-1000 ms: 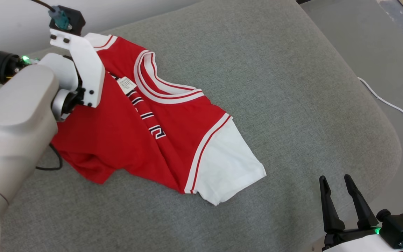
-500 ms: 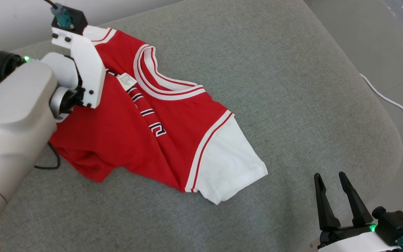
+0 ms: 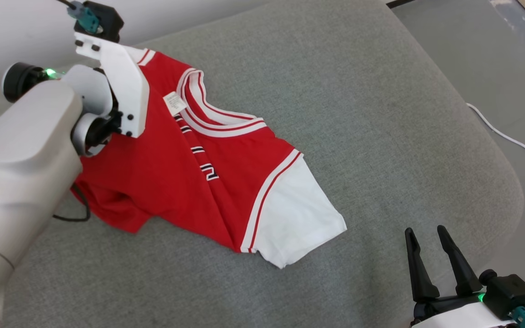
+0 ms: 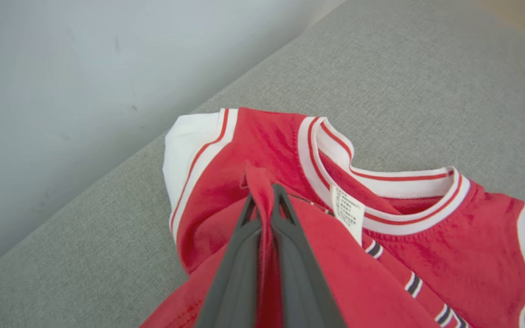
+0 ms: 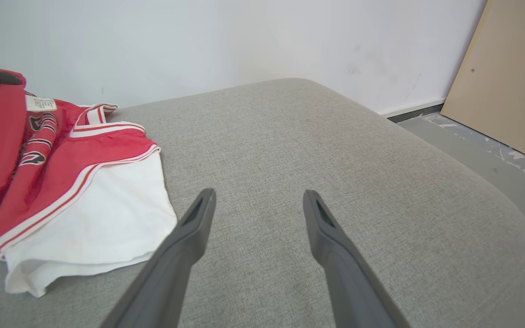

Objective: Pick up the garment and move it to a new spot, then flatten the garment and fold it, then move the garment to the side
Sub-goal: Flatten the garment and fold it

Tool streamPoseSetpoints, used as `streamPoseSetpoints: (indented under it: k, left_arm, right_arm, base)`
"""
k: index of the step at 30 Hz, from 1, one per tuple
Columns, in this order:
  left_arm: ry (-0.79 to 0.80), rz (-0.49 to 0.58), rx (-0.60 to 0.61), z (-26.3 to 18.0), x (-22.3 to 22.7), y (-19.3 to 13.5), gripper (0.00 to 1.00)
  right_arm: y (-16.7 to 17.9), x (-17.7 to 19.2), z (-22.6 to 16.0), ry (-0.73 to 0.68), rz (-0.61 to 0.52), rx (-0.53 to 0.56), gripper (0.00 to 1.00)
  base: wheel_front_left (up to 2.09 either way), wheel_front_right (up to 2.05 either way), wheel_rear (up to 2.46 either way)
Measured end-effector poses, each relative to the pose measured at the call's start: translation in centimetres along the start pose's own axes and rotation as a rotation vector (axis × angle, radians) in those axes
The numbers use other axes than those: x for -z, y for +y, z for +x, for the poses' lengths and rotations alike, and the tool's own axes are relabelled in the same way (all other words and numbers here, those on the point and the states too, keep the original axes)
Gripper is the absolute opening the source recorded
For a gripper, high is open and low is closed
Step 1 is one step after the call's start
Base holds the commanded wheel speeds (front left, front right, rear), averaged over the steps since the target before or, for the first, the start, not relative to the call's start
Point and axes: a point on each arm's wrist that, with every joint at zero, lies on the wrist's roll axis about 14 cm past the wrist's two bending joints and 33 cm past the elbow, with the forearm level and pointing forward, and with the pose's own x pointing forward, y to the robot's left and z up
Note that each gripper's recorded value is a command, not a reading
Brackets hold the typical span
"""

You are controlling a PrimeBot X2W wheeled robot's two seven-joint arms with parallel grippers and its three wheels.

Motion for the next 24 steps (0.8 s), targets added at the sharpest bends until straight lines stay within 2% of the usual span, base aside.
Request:
streamPoseSetpoints:
  k: [10, 15, 24]
  left_arm:
    - [-0.206, -0.046, 0.040, -4.6, -2.1, -1.0, 0.00]
    - [-0.277, -0.119, 0.023, -7.9, -0.3, -0.9, 0.00]
    - [-0.308, -0.260, -0.023, -13.4, 6.0, -2.4, 0.00]
  right_arm:
    - [0.8, -0.6, -0.7, -0.024, -0.004, -0.052, 1.00]
    - [1.4, -0.7, -0.8, -0.031, -0.010, -0.087, 1.00]
    - [2.4, -0.3, -1.0, -0.023, -0.020, -0.144, 1.00]
  base:
    - [0.00, 0.00, 0.00]
    - [0.00, 0.00, 0.00]
    - [0.00, 0.00, 0.00]
